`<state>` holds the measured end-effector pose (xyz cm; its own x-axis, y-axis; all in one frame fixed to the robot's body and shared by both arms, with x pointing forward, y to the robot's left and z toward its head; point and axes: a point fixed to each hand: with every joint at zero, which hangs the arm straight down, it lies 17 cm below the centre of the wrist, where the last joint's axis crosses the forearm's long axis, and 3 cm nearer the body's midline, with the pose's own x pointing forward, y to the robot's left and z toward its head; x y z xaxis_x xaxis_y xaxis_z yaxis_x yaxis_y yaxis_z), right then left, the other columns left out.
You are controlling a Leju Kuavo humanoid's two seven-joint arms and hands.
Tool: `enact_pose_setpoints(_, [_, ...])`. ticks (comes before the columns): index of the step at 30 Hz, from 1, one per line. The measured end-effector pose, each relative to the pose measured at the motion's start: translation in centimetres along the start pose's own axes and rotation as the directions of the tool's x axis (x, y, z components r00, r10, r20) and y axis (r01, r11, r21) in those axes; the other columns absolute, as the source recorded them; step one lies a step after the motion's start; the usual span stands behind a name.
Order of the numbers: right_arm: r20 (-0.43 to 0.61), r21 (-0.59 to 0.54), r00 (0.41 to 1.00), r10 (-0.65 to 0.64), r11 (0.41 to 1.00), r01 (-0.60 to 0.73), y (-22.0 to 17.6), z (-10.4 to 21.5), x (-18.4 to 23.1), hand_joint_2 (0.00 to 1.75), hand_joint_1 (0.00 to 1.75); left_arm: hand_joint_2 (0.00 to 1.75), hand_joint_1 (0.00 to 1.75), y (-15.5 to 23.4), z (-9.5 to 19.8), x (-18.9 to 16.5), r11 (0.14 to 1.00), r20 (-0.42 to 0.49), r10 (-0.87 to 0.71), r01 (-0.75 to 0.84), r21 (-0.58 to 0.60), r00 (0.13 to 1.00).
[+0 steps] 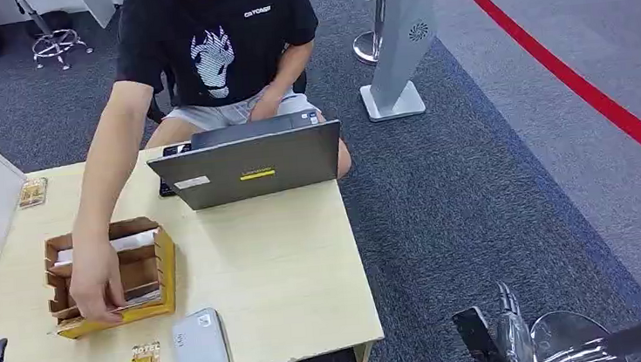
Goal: Pass the card to the sensor for recognition and then transmit it.
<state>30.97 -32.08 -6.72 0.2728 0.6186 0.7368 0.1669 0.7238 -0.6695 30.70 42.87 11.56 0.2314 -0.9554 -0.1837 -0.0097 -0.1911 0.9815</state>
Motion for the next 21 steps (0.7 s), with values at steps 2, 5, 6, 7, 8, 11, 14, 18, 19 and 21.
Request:
enact_pose_setpoints(2, [0.007, 0.006, 1.0, -0.003, 1.0, 0.003, 0.1, -0.1, 0.2, 1.75, 0.0, 1.75, 0.0, -0.2, -0.7, -0.8, 1.0, -0.015, -0.02, 0.02, -0.003, 1.0])
enact_pose_setpoints(5, [0.017, 0.019, 1.0, 0.003, 1.0, -0.004, 0.4, -0.1, 0.4, 1.75, 0.0, 1.75, 0.0, -0.3, -1.6, -1.6, 0.999, -0.026, -0.042, 0.042, -0.004, 0.999])
enact_pose_setpoints(6, [0.019, 0.02, 1.0, 0.005, 1.0, -0.005, 0.4, -0.1, 0.5, 1.75, 0.0, 1.75, 0.0, -0.4, -1.8, -1.8, 0.999, -0.029, -0.048, 0.048, -0.007, 0.998])
enact_pose_setpoints(7, [0.021, 0.021, 1.0, 0.005, 1.0, -0.005, 0.5, -0.1, 0.6, 1.75, 0.0, 1.75, 0.0, -0.4, -2.0, -2.0, 0.998, -0.03, -0.056, 0.056, -0.005, 0.998])
enact_pose_setpoints(8, [0.022, 0.022, 1.0, 0.006, 1.0, -0.006, 0.5, -0.1, 0.6, 1.75, 0.0, 1.75, 0.0, -0.4, -2.2, -2.0, 0.998, -0.029, -0.06, 0.06, -0.004, 0.998])
enact_pose_setpoints(11, [0.026, 0.026, 1.0, 0.004, 1.0, -0.005, 0.7, -0.1, 0.8, 1.75, 0.0, 1.75, 0.0, -0.5, -2.9, -2.3, 0.997, -0.021, -0.078, 0.078, -0.002, 0.997])
enact_pose_setpoints(14, [0.029, 0.031, 1.0, 0.002, 1.0, -0.003, 0.9, -0.1, 0.9, 1.75, 0.0, 1.75, 0.0, -0.4, -3.3, -2.4, 0.996, -0.014, -0.088, 0.088, 0.002, 0.996])
enact_pose_setpoints(18, [0.036, 0.039, 0.999, 0.0, 0.999, -0.001, 1.2, -0.1, 1.1, 1.75, 0.0, 1.75, 0.0, -0.6, -3.8, -2.0, 0.995, 0.006, -0.099, 0.099, 0.002, 0.995])
enact_pose_setpoints(19, [0.039, 0.04, 0.999, -0.001, 0.999, -0.001, 1.3, -0.1, 1.2, 1.75, 0.0, 1.75, 0.0, -0.6, -3.8, -1.7, 0.995, 0.012, -0.098, 0.098, 0.002, 0.995])
enact_pose_setpoints(21, [0.042, 0.044, 0.999, -0.002, 0.999, 0.0, 1.4, -0.1, 1.3, 1.75, 0.0, 1.75, 0.0, -0.7, -4.0, -1.0, 0.996, 0.029, -0.093, 0.093, 0.002, 0.995])
